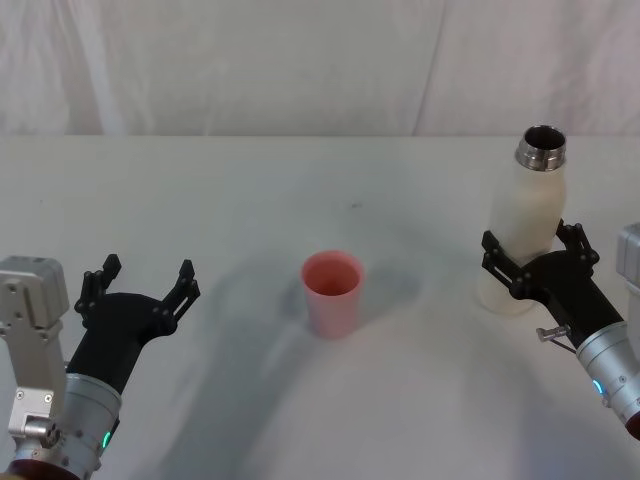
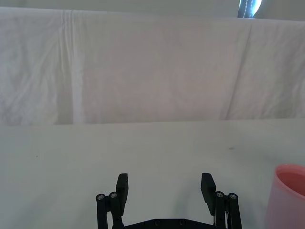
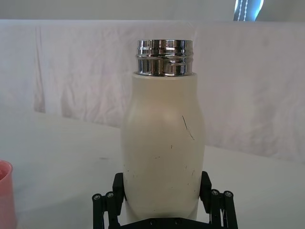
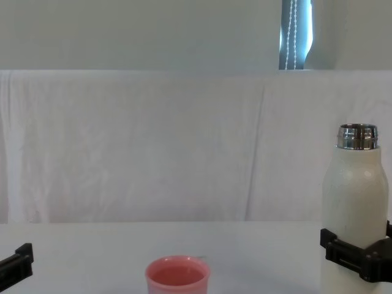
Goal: Grasp the thermos with one hand and pour water into the cup lid.
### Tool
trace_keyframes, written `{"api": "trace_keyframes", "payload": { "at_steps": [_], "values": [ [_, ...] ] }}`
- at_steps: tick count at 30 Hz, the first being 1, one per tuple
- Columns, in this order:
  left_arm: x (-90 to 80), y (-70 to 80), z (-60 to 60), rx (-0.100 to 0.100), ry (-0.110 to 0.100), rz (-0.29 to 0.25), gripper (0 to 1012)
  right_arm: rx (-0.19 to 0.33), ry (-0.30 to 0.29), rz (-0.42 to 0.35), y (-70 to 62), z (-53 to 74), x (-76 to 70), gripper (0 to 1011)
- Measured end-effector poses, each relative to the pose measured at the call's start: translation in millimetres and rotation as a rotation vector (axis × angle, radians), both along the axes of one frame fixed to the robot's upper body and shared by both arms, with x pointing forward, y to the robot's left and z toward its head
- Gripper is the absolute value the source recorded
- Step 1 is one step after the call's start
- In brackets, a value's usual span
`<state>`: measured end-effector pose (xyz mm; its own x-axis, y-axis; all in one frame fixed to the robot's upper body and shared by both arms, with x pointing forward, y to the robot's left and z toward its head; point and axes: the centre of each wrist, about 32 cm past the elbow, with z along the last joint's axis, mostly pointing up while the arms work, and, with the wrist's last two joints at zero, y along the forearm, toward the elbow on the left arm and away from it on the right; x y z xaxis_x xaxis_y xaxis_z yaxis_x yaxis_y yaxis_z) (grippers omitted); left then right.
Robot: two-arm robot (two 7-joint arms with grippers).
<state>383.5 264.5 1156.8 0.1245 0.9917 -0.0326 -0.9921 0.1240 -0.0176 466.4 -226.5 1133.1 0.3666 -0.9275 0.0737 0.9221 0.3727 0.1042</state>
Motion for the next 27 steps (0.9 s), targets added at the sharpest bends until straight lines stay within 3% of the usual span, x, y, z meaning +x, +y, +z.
{"api": "trace_keyframes", "payload": {
  "at_steps": [27],
  "values": [
    [0.0, 0.0, 0.0, 0.000, 0.000, 0.000, 1001, 0.000, 0.001, -0.001, -0.1, -0.3, -2.2, 1000]
  ]
}}
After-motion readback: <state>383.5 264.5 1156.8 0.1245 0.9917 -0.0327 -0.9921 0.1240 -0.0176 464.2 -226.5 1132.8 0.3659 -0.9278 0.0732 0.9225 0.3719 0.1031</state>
